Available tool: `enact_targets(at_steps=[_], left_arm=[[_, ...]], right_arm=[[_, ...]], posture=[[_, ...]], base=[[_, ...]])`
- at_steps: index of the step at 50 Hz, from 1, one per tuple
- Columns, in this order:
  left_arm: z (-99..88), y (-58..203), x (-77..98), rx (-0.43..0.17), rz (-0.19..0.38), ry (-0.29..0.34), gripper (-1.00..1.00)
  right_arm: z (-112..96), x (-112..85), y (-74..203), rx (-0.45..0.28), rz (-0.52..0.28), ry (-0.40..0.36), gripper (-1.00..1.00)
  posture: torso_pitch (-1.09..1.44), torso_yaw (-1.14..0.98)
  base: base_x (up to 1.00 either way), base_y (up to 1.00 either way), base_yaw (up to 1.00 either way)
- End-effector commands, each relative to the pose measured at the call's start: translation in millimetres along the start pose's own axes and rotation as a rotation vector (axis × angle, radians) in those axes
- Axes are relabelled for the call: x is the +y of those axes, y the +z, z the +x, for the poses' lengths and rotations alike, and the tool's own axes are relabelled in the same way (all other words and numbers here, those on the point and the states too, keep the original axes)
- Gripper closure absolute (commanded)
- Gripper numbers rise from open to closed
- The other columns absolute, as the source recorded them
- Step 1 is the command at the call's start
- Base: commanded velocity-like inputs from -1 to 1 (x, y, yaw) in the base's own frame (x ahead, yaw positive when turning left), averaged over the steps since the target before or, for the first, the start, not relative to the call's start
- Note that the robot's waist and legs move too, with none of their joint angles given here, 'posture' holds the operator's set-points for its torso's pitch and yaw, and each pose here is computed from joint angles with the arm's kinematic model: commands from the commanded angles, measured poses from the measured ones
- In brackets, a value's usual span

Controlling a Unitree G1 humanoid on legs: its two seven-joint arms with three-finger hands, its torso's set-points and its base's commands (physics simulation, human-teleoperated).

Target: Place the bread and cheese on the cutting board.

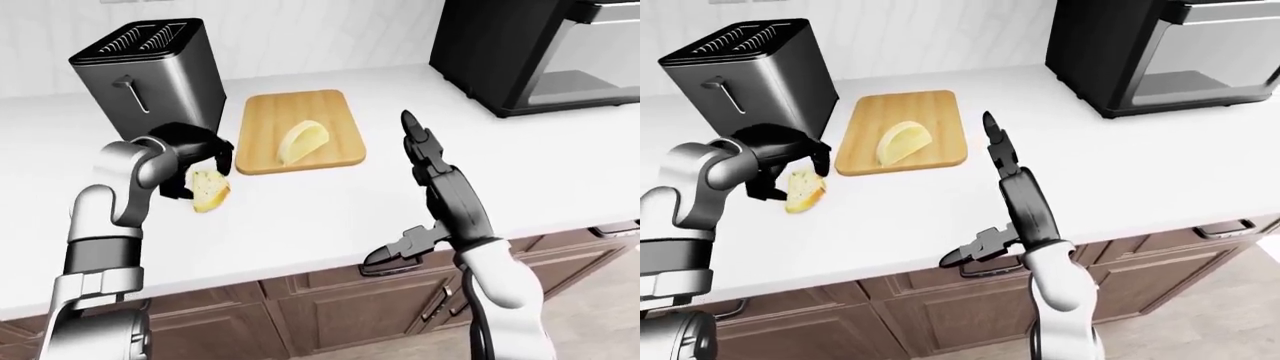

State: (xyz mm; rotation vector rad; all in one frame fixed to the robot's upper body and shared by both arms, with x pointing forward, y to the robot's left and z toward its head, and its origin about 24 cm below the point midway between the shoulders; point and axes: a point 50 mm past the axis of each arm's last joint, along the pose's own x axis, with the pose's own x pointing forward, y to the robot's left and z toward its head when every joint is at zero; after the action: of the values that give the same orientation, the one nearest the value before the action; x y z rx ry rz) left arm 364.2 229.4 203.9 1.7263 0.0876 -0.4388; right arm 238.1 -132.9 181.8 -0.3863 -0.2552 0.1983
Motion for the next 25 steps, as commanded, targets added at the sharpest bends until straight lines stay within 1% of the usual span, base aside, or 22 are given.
enact_targets(at_steps=[1,9,14,17,19,22,25], left_arm=[[0.9,-0.4,-3.6,0.001,0.030,-0.065,0.98],[-6.5,-2.3,16.4,0.001,0.028,-0.024,1.00],[-15.4,-4.1,33.9,0.003,0.030,0.007,1.00],[-23.1,-4.5,50.1,0.001,0.025,0.039,1.00],[-26.7,-3.6,62.0,-0.003,0.010,0.064,1.00],[-25.9,-4.4,70.2,0.001,0.003,0.075,1.00],[-26.5,-2.3,82.3,-0.003,-0.007,0.097,1.00]], right_arm=[[-0.9,-2.8,13.2,-0.077,-0.017,-0.019,-1.00],[-0.8,-1.7,12.8,-0.076,-0.015,-0.018,-1.00],[-0.9,-0.8,12.2,-0.076,-0.014,-0.017,-1.00],[-0.9,-0.4,12.6,-0.077,-0.013,-0.016,-1.00],[-1.4,-0.3,13.1,-0.078,-0.013,-0.016,-1.00],[-1.5,-0.4,12.7,-0.077,-0.012,-0.016,-1.00],[-1.7,-0.5,13.1,-0.078,-0.012,-0.017,-1.00]], posture=[[0.00,0.00],[0.00,0.00],[0.00,0.00],[0.00,0.00],[0.00,0.00],[0.00,0.00],[0.00,0.00]], base=[[0.00,0.00,0.00],[0.00,0.00,0.00],[0.00,0.00,0.00],[0.00,0.00,0.00],[0.00,0.00,0.00],[0.00,0.00,0.00],[0.00,0.00,0.00]])
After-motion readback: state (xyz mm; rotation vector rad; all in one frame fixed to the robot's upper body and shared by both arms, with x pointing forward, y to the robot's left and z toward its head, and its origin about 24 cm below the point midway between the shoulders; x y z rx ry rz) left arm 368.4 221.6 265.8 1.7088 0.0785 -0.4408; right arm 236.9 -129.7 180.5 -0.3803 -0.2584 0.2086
